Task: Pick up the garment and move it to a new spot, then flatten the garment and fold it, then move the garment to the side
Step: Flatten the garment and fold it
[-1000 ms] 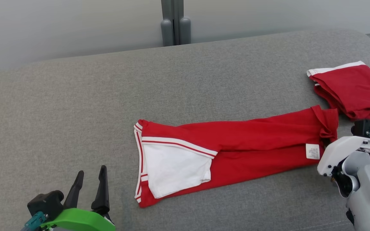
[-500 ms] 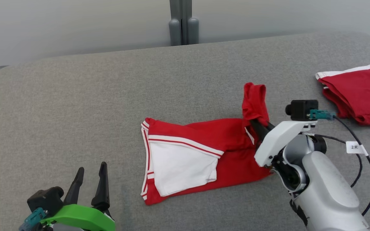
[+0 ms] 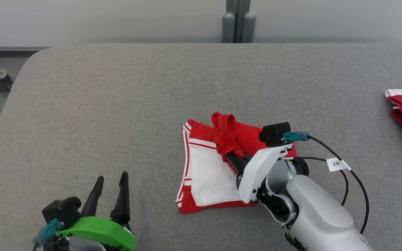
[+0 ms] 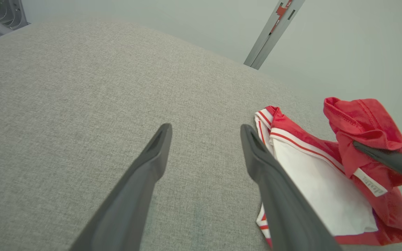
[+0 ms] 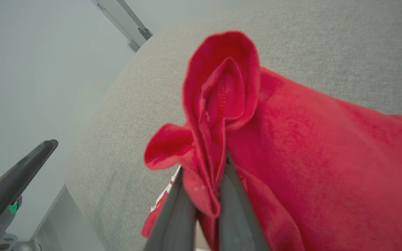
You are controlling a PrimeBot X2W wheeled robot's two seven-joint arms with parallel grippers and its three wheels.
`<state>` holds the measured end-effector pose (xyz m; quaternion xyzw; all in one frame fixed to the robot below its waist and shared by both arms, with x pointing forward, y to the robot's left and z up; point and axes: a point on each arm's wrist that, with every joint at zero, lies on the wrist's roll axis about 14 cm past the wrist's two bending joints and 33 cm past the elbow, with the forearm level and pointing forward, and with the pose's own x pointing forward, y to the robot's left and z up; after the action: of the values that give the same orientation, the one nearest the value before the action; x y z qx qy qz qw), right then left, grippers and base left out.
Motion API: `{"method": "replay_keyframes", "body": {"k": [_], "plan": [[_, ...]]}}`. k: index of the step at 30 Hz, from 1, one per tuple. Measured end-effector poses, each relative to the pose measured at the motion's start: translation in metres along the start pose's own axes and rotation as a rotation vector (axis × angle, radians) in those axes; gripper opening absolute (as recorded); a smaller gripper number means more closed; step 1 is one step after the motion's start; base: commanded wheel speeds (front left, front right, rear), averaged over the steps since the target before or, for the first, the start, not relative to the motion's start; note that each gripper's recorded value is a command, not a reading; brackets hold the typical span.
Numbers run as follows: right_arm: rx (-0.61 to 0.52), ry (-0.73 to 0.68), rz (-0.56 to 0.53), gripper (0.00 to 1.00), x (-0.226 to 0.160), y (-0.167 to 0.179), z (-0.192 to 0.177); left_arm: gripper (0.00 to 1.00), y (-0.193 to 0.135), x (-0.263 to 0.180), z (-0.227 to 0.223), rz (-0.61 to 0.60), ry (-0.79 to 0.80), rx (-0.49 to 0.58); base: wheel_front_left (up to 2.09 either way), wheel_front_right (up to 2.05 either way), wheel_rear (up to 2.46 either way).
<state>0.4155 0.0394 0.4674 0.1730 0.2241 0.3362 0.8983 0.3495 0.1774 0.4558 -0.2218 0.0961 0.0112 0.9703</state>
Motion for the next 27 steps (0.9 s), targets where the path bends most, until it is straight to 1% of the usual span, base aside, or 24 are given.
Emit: {"method": "replay_keyframes", "body": {"k": [2,3,4,5,6,9,12,15,18,22,25,27], "plan": [[0.012,0.027,0.018,0.0,0.007,0.005,-0.008,1.0,0.004,-0.002,-0.001,0.011,-0.001,-0.002,0.0,0.0,0.0],[0.024,0.034,0.024,0.06,0.009,0.006,-0.011,1.0,0.005,-0.003,0.0,0.014,-0.004,-0.003,0.0,0.0,0.0],[0.03,0.049,0.034,0.42,0.012,0.009,-0.015,1.0,0.006,-0.003,0.0,0.019,-0.007,-0.004,0.0,0.0,0.0],[0.02,0.059,0.046,0.92,0.014,0.012,-0.018,1.0,0.008,-0.004,0.0,0.024,-0.008,-0.004,0.0,0.0,0.0],[0.02,0.056,0.061,1.0,0.017,0.017,-0.018,1.0,0.009,-0.004,0.0,0.028,-0.007,-0.005,0.0,0.0,0.0],[0.054,0.042,0.094,1.0,0.022,0.027,-0.017,1.0,0.011,-0.005,-0.002,0.035,-0.001,-0.005,0.0,0.0,0.0],[0.057,0.022,0.098,1.0,0.022,0.028,-0.015,1.0,0.007,-0.003,-0.005,0.026,0.004,-0.006,0.0,0.0,0.0],[0.055,-0.034,0.084,1.0,0.022,0.023,-0.003,1.0,0.003,-0.001,-0.008,0.01,0.014,-0.005,0.0,0.0,0.0],[0.049,-0.102,0.039,1.0,0.018,0.008,0.009,1.0,-0.004,0.002,-0.012,-0.011,0.024,-0.007,0.0,0.0,0.0],[-0.029,-0.195,-0.061,1.0,0.005,-0.027,0.027,1.0,-0.014,0.005,-0.017,-0.042,0.038,-0.003,0.0,0.0,0.0],[-0.056,-0.249,-0.131,1.0,-0.007,-0.051,0.037,1.0,-0.021,0.008,-0.019,-0.066,0.041,0.004,0.0,0.0,0.0],[-0.064,-0.279,-0.162,1.0,-0.014,-0.059,0.04,1.0,-0.027,0.009,-0.019,-0.084,0.038,0.009,0.0,0.0,0.0]]}}
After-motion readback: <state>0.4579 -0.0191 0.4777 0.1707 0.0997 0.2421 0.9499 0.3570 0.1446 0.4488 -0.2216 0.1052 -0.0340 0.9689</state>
